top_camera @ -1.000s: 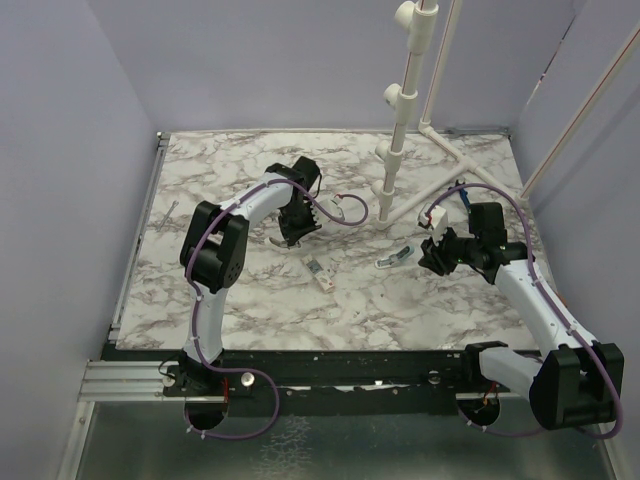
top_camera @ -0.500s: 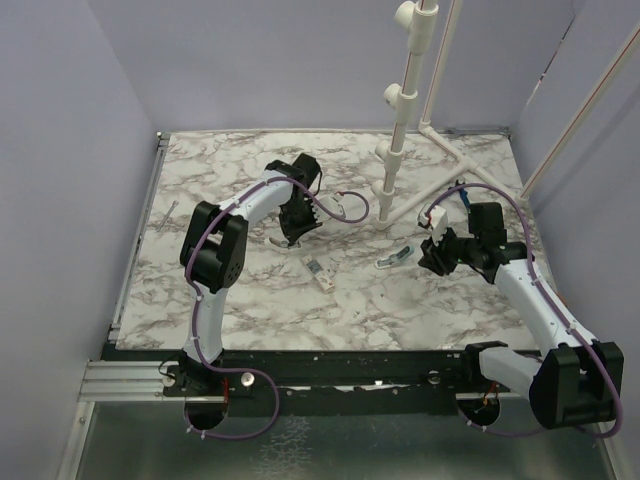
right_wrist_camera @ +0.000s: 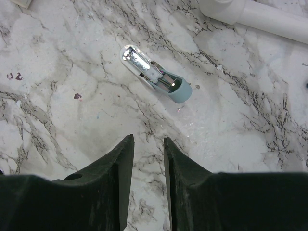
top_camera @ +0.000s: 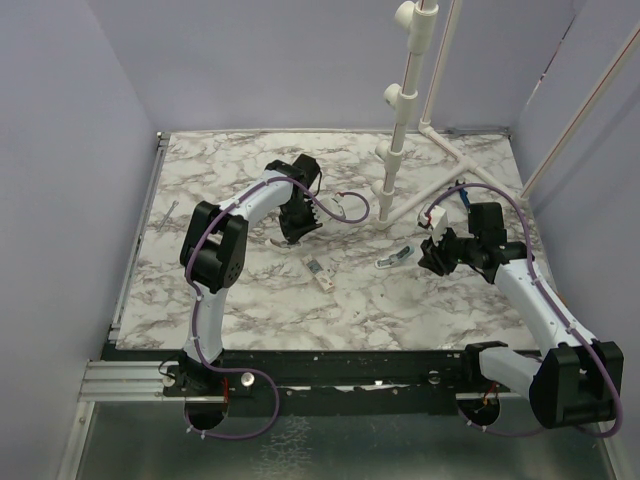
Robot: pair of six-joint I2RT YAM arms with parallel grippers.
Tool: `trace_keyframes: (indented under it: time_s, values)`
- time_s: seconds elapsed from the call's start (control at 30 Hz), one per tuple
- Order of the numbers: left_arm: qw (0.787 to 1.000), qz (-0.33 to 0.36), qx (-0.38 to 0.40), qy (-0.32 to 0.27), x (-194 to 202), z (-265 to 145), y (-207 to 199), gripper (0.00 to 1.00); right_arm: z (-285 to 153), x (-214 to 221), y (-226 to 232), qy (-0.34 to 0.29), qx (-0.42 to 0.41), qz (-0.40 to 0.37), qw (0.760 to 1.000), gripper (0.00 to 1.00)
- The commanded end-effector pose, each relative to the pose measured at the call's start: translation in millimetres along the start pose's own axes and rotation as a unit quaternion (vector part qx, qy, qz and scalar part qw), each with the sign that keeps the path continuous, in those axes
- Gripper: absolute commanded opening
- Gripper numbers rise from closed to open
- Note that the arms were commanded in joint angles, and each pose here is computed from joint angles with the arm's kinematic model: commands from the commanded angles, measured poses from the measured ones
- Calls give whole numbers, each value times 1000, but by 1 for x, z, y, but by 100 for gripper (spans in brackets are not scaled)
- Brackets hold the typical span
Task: Load the staples into the stapler
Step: Install the staple into the stapler.
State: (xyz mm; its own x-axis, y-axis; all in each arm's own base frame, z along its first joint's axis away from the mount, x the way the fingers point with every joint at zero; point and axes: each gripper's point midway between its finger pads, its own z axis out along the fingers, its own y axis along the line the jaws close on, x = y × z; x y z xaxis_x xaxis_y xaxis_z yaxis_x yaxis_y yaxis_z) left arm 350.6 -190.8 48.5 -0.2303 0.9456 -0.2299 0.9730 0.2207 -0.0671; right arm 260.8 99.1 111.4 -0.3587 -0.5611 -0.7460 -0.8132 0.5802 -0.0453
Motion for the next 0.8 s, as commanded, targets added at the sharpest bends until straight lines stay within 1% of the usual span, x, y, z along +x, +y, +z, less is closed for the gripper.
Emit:
trace_keyframes:
  time_s: [0.0,0.4,0.6,0.77]
  values:
    - [1000,-2,5,-10,-2,-6,-3,5,-1,-1,4,-2,-14,3,1000,35]
    - [1000,-3,1,-9,-2,-5,0,6,0,0,4,0,-15,3,1000,35]
    - [999,-11,-14,-31,-8,-14,6,22,0,-1,4,0,-15,3,1000,35]
    - [999,-17,-12,-45,-11,-16,10,27,-1,-1,4,0,-15,3,1000,35]
